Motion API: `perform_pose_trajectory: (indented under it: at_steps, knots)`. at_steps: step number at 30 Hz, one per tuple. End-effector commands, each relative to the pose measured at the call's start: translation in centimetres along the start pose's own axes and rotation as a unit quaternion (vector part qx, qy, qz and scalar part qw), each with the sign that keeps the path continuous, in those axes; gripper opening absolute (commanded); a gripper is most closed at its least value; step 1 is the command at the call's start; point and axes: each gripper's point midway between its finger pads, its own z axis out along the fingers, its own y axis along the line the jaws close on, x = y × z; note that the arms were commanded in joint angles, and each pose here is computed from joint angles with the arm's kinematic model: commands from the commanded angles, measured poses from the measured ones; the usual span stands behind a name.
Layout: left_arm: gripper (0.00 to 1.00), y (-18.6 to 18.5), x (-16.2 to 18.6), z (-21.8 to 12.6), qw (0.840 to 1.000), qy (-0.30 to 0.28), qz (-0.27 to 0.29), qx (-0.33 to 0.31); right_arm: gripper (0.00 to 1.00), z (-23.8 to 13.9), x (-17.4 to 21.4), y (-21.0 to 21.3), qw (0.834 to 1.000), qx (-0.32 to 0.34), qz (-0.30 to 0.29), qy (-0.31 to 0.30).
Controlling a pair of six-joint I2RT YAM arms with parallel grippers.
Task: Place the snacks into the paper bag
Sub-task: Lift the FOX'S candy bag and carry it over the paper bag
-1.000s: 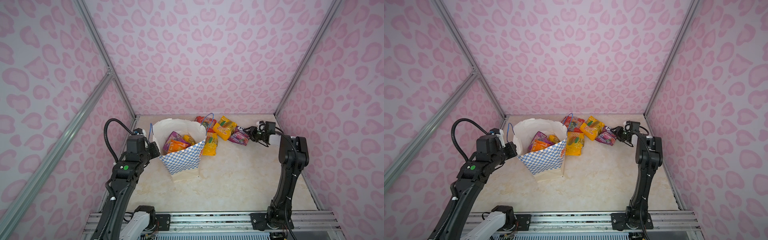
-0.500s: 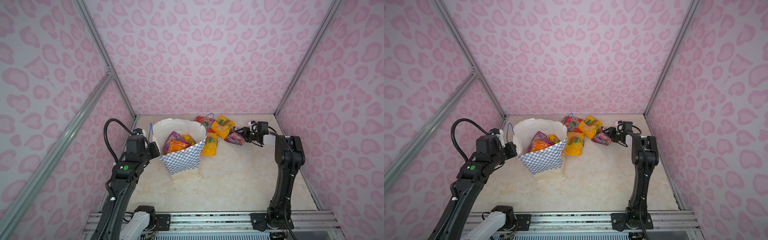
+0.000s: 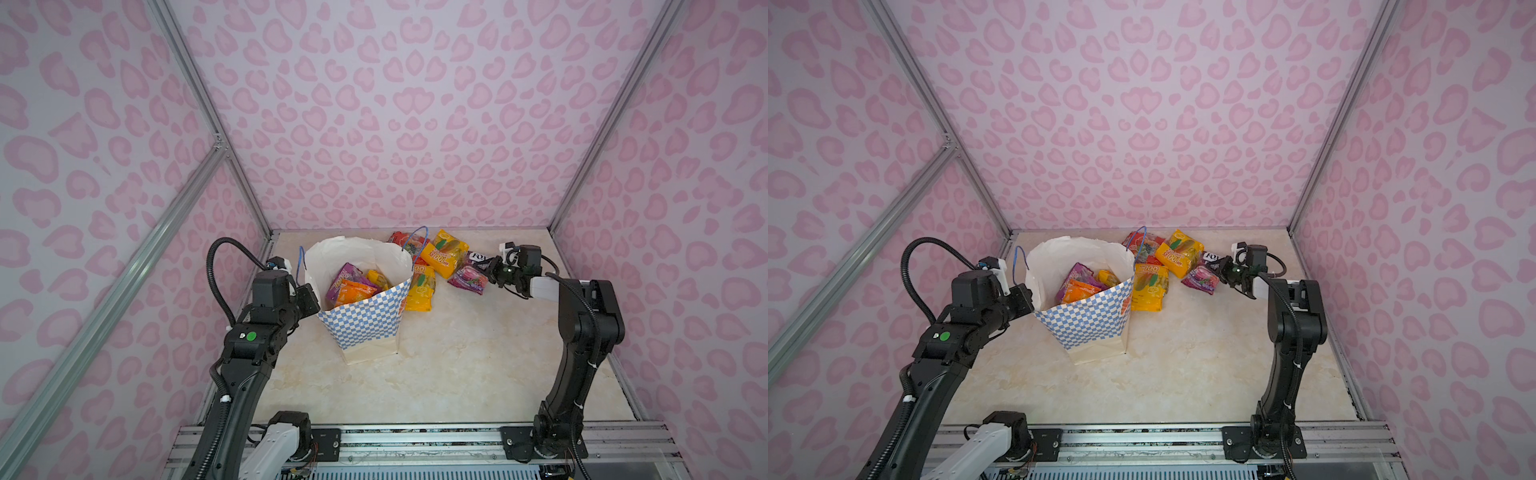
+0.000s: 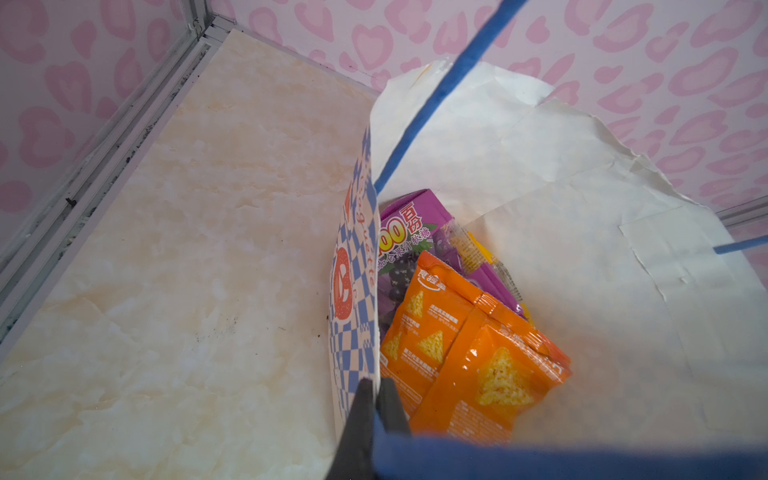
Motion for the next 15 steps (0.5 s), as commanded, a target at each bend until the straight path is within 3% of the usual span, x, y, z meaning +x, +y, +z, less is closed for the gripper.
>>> perform_pose_trajectory:
  at_steps: [1, 9, 15]
  knots:
    - [0.06, -0.1, -0.4, -0.1, 1.0, -0.011, 0.001, 0.002, 0.18, -1.9, -0.8, 3.3, 0.998, -0.035, -0.022, -0.039]
    - [0.06, -0.1, -0.4, -0.1, 1.0, -0.01, 0.0, 0.003, 0.18, -9.6, -0.7, 13.6, 0.987, -0.041, -0.111, -0.107]
    - [0.06, -0.1, -0.4, -0.1, 1.0, -0.011, 0.0, 0.004, 0.18, -15.7, 2.3, 27.6, 0.951, -0.056, -0.256, -0.166]
